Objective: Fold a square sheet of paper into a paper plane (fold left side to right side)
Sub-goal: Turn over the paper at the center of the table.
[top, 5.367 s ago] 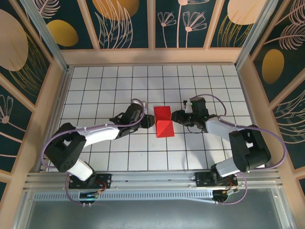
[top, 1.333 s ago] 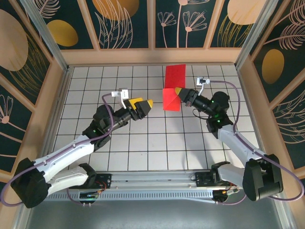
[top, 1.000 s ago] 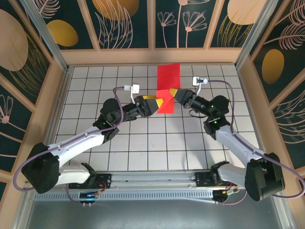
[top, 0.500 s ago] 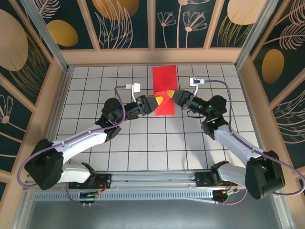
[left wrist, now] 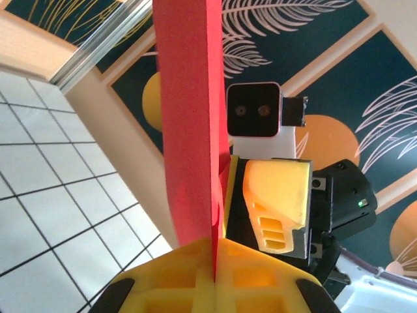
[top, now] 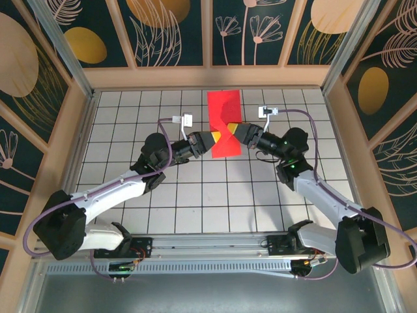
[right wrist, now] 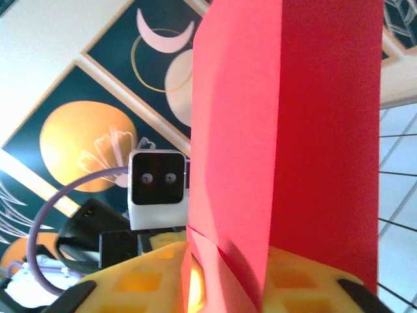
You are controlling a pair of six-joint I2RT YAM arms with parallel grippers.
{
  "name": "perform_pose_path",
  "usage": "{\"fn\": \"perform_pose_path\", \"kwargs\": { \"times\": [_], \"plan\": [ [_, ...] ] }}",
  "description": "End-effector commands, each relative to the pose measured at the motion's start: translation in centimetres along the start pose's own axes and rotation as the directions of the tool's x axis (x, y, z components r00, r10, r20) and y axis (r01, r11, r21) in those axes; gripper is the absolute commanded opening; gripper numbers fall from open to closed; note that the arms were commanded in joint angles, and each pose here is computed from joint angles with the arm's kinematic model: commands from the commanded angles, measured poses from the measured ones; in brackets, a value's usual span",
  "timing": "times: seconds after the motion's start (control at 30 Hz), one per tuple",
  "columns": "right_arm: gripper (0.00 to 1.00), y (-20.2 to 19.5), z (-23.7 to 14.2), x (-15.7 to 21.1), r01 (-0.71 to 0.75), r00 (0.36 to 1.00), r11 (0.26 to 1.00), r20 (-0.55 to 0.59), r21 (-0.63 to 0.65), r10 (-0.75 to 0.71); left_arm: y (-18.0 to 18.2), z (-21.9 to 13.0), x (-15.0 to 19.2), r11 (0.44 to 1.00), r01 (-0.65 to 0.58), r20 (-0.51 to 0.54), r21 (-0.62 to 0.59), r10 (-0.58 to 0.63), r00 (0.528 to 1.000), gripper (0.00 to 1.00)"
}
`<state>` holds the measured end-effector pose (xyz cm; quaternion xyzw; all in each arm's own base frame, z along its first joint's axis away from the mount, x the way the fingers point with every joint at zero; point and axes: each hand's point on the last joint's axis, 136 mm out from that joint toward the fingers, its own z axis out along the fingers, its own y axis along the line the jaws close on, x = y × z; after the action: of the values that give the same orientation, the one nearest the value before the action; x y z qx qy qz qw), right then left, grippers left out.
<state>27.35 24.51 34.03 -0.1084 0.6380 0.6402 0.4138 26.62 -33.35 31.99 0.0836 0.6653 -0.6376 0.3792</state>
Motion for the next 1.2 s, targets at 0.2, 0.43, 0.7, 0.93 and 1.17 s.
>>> {"fn": "perform_pose_path", "kwargs": {
  "times": [0.2, 0.43, 0.7, 0.93, 1.17],
  "plan": [
    [0.6, -7.3, -6.2, -2.5, 0.179, 0.977, 0.767, -0.017, 0.617, -0.215, 7.0, -2.3, 1.9, 0.884, -0.128, -0.192, -0.449, 0.044, 0.98, 0.0],
    [0.76, -13.2, -13.3, -1.7, 0.204, 0.969, 0.396, -0.127, 0.895, -0.212, 11.4, -5.5, 5.2, 0.625, -0.319, -0.411, -0.713, -0.003, 0.912, 0.0],
    [0.95, -16.7, -17.4, -0.7, 0.149, 0.979, 0.254, -0.106, 0.956, -0.176, 13.7, -8.9, 7.1, 0.165, -0.558, -0.577, -0.813, -0.097, 0.811, 0.0],
    [0.99, -18.3, -19.1, -0.3, 0.104, 0.985, 0.203, -0.073, 0.974, -0.157, 15.4, -11.1, 8.3, -0.21, -0.664, -0.64, -0.718, -0.176, 0.748, 0.0],
    [0.99, -18.9, -20.0, -0.2, 0.083, 0.987, 0.201, -0.053, 0.976, -0.15, 17.8, -10.9, 10.1, -0.265, -0.658, -0.624, -0.704, -0.21, 0.752, 0.0]
  ]
}}
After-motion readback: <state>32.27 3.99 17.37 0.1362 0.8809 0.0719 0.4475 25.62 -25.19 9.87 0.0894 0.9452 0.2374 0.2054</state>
